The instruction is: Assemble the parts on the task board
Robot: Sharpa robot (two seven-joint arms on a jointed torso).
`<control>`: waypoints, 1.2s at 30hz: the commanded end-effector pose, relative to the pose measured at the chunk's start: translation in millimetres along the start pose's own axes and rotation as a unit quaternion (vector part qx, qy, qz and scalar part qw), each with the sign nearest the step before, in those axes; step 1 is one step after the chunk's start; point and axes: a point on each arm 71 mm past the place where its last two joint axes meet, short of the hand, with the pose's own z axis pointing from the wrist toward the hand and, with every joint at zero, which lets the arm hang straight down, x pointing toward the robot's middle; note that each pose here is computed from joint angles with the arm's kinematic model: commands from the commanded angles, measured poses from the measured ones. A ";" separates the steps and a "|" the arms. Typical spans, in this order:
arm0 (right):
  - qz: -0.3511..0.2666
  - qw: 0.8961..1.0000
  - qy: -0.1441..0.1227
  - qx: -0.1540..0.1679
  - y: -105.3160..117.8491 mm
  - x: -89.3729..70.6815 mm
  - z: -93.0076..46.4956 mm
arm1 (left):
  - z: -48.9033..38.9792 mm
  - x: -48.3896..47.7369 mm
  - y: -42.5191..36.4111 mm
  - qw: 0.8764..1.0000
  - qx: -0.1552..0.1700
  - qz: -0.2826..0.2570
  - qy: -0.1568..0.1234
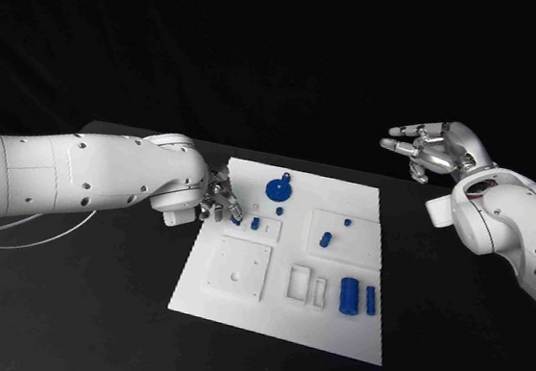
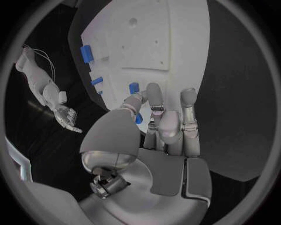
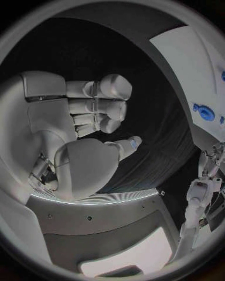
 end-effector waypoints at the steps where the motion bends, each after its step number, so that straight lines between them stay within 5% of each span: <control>1: 0.000 1.000 0.006 -0.003 0.6 0.9 0.0 | 0.9 11.1 -2.3 0.999 0.001 0.014 0.030; 36: -0.001 1.000 0.007 0.000 -0.2 1.5 0.5 | 2.0 13.9 -4.7 0.998 0.003 0.025 0.049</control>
